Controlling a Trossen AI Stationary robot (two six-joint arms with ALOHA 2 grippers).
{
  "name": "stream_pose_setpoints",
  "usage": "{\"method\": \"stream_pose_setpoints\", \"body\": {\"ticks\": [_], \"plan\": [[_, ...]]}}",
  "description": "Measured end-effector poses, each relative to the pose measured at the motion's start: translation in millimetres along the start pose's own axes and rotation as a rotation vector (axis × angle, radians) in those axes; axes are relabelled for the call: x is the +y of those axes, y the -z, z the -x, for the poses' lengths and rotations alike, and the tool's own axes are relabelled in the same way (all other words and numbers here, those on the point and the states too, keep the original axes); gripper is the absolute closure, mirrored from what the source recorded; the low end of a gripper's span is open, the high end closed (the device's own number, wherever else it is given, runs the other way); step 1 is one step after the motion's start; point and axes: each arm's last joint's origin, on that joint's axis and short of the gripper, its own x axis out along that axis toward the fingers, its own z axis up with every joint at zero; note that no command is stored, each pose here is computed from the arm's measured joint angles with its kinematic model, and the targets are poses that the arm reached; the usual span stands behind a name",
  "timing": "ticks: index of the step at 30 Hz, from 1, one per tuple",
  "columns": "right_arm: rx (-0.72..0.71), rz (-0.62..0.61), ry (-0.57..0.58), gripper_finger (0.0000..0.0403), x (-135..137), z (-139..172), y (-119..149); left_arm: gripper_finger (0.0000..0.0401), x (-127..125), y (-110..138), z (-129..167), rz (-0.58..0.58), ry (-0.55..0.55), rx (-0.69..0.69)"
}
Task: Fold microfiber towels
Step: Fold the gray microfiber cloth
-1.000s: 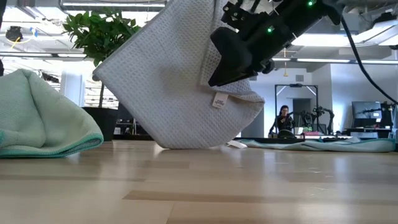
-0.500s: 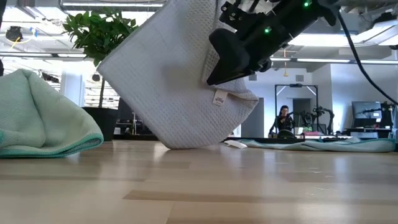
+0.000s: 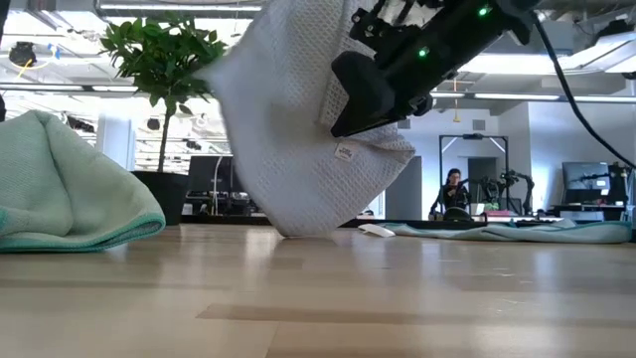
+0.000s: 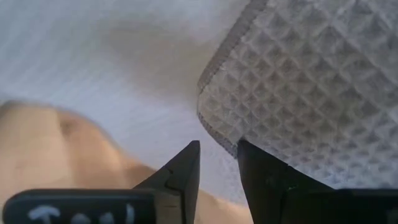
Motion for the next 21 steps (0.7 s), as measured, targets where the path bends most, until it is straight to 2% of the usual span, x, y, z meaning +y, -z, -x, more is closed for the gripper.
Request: {"method": "stream_pose_setpoints", "body": {"ticks": [4, 9, 17, 21], "plan": [[0.006, -0.008, 0.042, 0.0275, -8, -6, -1, 0.0401, 0, 0, 0, 0.003, 0.004, -0.001], [0.008, 0.038, 0.076, 0.028, -14, -11, -2, 0.0401, 0, 0, 0, 0.004, 0.006, -0.001], [-0.012, 0.139, 0.232, 0.0289, -19, -11, -6, 0.0401, 0, 0, 0, 0.011, 0.006, 0.001], [-0.029, 0.129, 0.236, 0.0291, -18, -10, -14, 0.0401, 0, 0, 0, 0.011, 0.003, 0.001]]}}
